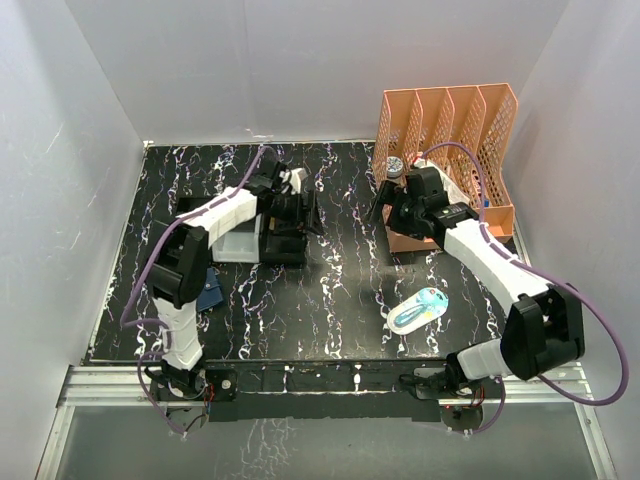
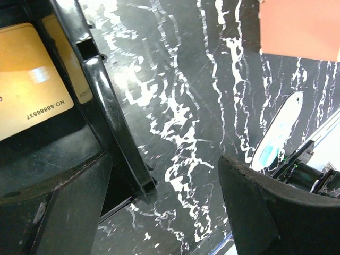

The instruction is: Take the credit cards out of the card holder

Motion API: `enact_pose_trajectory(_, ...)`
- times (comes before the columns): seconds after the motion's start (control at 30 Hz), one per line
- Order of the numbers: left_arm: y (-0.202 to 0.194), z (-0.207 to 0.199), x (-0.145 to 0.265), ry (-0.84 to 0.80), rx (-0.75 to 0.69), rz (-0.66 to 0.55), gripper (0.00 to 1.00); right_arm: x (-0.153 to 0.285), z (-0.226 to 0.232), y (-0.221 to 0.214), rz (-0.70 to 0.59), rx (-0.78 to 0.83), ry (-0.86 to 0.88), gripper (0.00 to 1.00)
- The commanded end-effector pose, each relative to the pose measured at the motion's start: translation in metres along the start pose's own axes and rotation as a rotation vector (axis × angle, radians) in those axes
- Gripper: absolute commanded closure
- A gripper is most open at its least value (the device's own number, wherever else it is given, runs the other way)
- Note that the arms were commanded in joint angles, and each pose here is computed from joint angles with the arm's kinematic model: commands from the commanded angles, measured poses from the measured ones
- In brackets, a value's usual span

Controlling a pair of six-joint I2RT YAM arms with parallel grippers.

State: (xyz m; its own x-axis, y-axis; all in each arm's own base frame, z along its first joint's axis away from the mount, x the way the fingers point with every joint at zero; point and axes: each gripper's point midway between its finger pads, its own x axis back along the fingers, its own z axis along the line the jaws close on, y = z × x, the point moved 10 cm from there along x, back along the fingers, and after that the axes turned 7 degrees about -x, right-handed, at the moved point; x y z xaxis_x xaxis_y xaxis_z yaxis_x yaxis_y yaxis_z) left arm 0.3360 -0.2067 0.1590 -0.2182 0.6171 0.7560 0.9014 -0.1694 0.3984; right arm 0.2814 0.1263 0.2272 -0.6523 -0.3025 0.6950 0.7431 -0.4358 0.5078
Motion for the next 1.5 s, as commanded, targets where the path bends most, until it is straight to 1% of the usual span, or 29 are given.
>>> enact_pose_trajectory(0.0, 0.014, -0.036, -0.015, -0.092, -0.030, -0.011, 0.21, 0.019, 0.000, 0.014, -0.146, -0.029, -0.025, 0.10)
enact_pose_trajectory(0.2, 0.020, -0.068, -0.050, -0.130, -0.077, 0.019, 0.21, 0.033, -0.008, 0.017, -0.232, -0.054, -0.076, 0.06)
enact_pose_trajectory(0.4, 0.024, -0.095, -0.079, -0.162, -0.110, 0.040, 0.21, 0.044, -0.015, 0.019, -0.288, -0.077, -0.109, 0.03)
enact_pose_trajectory(0.5, 0.025, -0.106, -0.085, -0.178, -0.123, 0.046, 0.21, 0.048, -0.018, 0.019, -0.307, -0.090, -0.117, 0.02)
enact_pose_trajectory(0.6, 0.028, -0.116, -0.080, -0.165, -0.146, 0.024, 0.21, 0.050, -0.018, 0.020, -0.311, -0.095, -0.095, 0.02)
enact_pose_trajectory(0.7, 0.034, -0.124, -0.058, -0.137, -0.161, -0.050, 0.19, 0.049, -0.012, 0.020, -0.276, -0.068, -0.026, 0.02)
enact_pose_trajectory(0.83, 0.038, -0.140, -0.009, -0.108, -0.208, -0.175, 0.14, 0.048, -0.001, 0.020, -0.215, -0.034, 0.082, 0.02)
enact_pose_trajectory(0.9, 0.034, -0.143, 0.016, -0.073, -0.232, -0.221, 0.12, 0.047, 0.006, 0.019, -0.181, -0.010, 0.158, 0.02)
enact_pose_trajectory(0.97, 0.024, -0.140, 0.042, -0.003, -0.243, -0.266, 0.10, 0.047, 0.011, 0.017, -0.141, 0.002, 0.232, 0.03)
enact_pose_trajectory(1.03, 0.009, -0.128, 0.069, 0.117, -0.224, -0.324, 0.04, 0.045, 0.016, 0.014, -0.098, 0.001, 0.294, 0.03)
enact_pose_trajectory(1.07, -0.001, -0.119, 0.084, 0.180, -0.199, -0.350, 0.02, 0.044, 0.018, 0.012, -0.075, -0.005, 0.322, 0.04)
enact_pose_trajectory(1.13, -0.021, -0.100, 0.119, 0.271, -0.137, -0.420, 0.01, 0.040, 0.019, 0.005, -0.013, -0.021, 0.375, 0.06)
enact_pose_trajectory(1.2, -0.042, -0.075, 0.147, 0.345, -0.045, -0.448, 0.01, 0.035, 0.016, -0.004, 0.047, -0.052, 0.353, 0.08)
enact_pose_trajectory(1.33, -0.092, -0.030, 0.189, 0.552, 0.138, -0.433, 0.01, 0.032, 0.005, -0.046, 0.195, -0.063, 0.298, 0.09)
enact_pose_trajectory(1.37, -0.103, -0.022, 0.194, 0.605, 0.178, -0.423, 0.01, 0.035, 0.004, -0.060, 0.236, -0.056, 0.285, 0.09)
enact_pose_trajectory(1.47, -0.130, -0.007, 0.198, 0.697, 0.300, -0.375, 0.01, 0.042, -0.007, -0.104, 0.370, -0.040, 0.215, 0.09)
